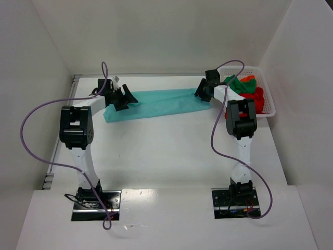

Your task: Fold and stack the t-shirts

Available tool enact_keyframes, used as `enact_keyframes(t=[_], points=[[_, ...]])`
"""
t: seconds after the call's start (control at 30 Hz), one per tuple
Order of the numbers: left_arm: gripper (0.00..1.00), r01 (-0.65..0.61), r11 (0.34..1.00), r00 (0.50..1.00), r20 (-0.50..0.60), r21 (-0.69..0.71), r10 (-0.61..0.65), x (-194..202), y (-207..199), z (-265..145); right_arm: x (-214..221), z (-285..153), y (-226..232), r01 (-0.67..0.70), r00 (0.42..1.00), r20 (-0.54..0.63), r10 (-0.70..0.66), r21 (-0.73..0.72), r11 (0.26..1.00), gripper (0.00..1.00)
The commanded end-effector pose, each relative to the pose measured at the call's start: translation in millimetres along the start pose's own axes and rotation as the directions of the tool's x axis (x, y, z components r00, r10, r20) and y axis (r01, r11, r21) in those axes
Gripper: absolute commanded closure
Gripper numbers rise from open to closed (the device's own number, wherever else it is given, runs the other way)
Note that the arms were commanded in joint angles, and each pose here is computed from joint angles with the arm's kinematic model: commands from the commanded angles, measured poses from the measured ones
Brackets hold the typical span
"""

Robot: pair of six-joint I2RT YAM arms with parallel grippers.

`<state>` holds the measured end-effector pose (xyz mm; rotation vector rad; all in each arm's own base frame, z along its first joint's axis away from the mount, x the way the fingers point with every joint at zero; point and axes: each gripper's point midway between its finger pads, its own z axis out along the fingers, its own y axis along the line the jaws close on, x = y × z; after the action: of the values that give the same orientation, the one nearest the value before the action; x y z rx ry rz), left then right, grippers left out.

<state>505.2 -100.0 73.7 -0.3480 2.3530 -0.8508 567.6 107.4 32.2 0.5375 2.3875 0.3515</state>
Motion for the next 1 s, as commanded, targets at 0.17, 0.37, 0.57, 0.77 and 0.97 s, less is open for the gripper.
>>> enact_keyframes(t=[0.17,0.37,0.57,0.77,0.97], points=[[0.16,0.014,0.997,0.999,0.049,-0.080,-0.010,-18.6,25.3,16.2,-18.4,-22.6,15.7,0.036,0.998,0.052,-0.035,-0.029,0.999,0.46],[0.16,0.017,0.998,0.997,0.082,-0.062,-0.012,-33.5,21.2,23.6,-18.4,-22.6,15.7,0.036,0.998,0.052,-0.035,-0.029,0.999,0.46],[0.16,0.025,0.999,0.993,0.117,-0.040,-0.021,-53.1,15.4,32.7,-23.8,-23.6,19.0,0.046,0.997,0.068,-0.044,-0.038,0.998,0.44],[0.16,0.044,0.999,0.984,0.171,-0.012,-0.041,-69.9,11.3,40.5,-30.6,-26.1,23.7,0.047,0.996,0.084,-0.043,-0.048,0.998,0.43],[0.16,0.049,0.996,0.959,0.277,0.075,-0.068,-94.5,-7.2,37.9,-33.7,-29.8,25.8,0.048,0.995,0.092,-0.043,-0.053,0.997,0.42]])
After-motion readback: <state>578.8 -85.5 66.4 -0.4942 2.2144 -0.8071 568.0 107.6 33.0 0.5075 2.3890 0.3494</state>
